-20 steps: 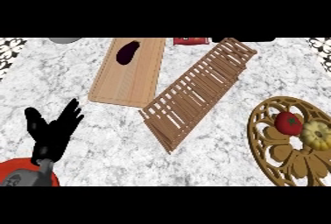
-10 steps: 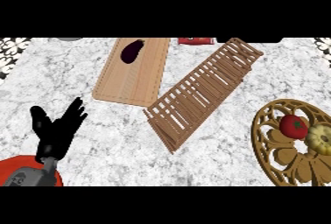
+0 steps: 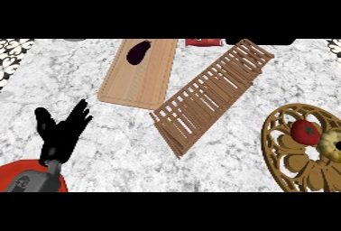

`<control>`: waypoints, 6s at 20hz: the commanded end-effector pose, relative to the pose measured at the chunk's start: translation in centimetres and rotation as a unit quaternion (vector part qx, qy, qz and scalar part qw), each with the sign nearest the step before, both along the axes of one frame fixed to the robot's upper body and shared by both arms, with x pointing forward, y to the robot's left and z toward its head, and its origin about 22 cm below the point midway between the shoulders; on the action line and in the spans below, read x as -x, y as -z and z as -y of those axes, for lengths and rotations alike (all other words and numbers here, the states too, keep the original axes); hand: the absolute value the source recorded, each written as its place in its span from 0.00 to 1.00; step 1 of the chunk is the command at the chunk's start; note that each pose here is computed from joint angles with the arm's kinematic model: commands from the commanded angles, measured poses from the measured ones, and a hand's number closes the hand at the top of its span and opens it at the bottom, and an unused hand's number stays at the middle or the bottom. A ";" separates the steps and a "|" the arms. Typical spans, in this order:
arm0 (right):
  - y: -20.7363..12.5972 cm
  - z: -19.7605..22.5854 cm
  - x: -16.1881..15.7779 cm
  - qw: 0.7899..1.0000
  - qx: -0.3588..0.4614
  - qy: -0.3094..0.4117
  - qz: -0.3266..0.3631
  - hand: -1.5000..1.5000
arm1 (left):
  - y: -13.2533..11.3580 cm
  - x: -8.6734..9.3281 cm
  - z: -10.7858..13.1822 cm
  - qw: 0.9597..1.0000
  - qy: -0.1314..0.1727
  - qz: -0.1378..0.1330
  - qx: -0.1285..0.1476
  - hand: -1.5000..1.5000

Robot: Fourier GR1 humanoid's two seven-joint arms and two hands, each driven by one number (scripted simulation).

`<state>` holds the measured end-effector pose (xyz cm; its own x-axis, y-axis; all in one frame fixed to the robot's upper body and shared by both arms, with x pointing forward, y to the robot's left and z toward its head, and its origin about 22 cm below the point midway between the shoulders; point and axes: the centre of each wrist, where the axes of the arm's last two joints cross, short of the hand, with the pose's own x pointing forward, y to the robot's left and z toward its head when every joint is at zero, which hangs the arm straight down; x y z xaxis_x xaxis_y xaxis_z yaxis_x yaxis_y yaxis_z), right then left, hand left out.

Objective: Pick the tomato from the placemat and place it in the tiered shelf

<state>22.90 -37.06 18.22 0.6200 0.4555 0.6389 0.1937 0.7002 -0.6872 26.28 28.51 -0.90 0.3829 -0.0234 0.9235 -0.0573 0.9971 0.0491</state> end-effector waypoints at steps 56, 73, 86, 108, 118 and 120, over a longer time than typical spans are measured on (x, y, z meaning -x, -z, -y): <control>15.5 -4.6 -8.0 0.986 0.074 -0.082 -0.122 1.00 | 1.9 0.8 -0.1 1.000 -0.019 -0.024 0.003 0.50; 7.6 -21.6 2.1 0.661 0.039 -0.740 0.119 1.00 | 2.4 2.2 -1.5 0.998 -0.035 -0.046 0.002 0.50; -7.1 -13.2 8.6 0.725 0.044 -0.625 0.287 1.00 | 1.1 2.3 -1.5 0.999 -0.018 -0.038 0.003 0.50; -21.4 -13.1 -5.6 0.778 0.027 -0.562 0.278 1.00 | 1.9 0.5 -2.0 0.999 -0.008 -0.034 0.005 0.50; -18.9 -19.0 -10.4 0.760 0.075 -0.584 0.276 1.00 | 2.3 1.6 -2.2 0.999 0.003 -0.033 -0.005 0.50; -18.1 -18.4 -11.8 0.764 0.075 -0.580 0.271 1.00 | 0.5 0.9 0.2 1.000 -0.004 -0.030 0.006 0.50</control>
<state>32.73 -19.88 37.32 -0.5916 0.5781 0.5619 -0.2283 0.5483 -0.8045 26.05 28.88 -0.99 0.3787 -0.0213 0.9253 -0.0521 0.9977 0.0444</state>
